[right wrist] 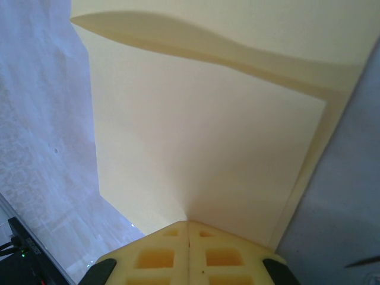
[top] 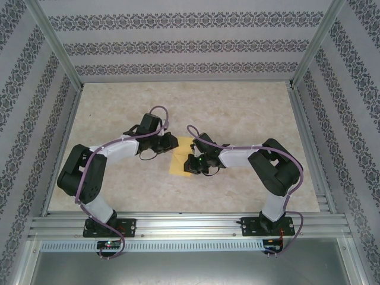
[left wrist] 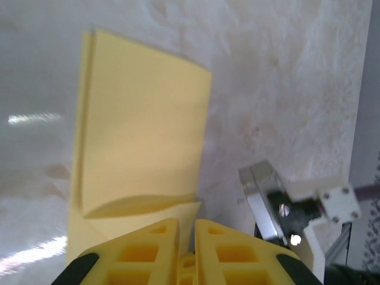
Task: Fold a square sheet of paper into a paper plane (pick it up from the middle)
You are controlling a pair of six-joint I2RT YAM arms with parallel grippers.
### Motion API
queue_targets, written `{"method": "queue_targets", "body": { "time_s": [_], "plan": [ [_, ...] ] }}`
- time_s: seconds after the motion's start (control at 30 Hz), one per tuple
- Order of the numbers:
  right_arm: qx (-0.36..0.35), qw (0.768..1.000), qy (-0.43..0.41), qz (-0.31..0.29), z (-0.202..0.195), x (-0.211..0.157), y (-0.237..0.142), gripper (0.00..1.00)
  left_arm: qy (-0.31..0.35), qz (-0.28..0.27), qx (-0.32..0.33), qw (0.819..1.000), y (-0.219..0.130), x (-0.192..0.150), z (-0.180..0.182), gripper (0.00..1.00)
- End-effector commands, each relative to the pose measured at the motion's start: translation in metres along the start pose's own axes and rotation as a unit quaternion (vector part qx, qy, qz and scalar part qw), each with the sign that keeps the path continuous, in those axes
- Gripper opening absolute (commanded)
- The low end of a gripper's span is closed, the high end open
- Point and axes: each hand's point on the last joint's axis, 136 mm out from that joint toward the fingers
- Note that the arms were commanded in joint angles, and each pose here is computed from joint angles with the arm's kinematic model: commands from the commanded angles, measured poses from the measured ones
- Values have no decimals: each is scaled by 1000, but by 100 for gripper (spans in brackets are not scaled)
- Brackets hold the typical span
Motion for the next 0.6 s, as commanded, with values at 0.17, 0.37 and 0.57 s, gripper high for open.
{"method": "queue_targets", "body": {
  "time_s": [0.17,0.37,0.57],
  "plan": [
    [-106,993,31,43,-59,-33,13,0,-24,70,-16,997,45,-42,11,14],
    [-58,998,13,22,-24,-19,2,0,-35,84,61,994,54,-54,50,11],
    [-1,1000,-9,-7,23,0,-14,0,-34,87,70,993,53,-59,56,11]
  ]
}}
Point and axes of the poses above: each hand's point on the last joint's axis, 136 mm out from that joint toward the fingers, its own y axis out along the fingers, its own z axis along the line the jaws close on, x = y × z, and after that the axes turned 6 degrees about y, right-handed
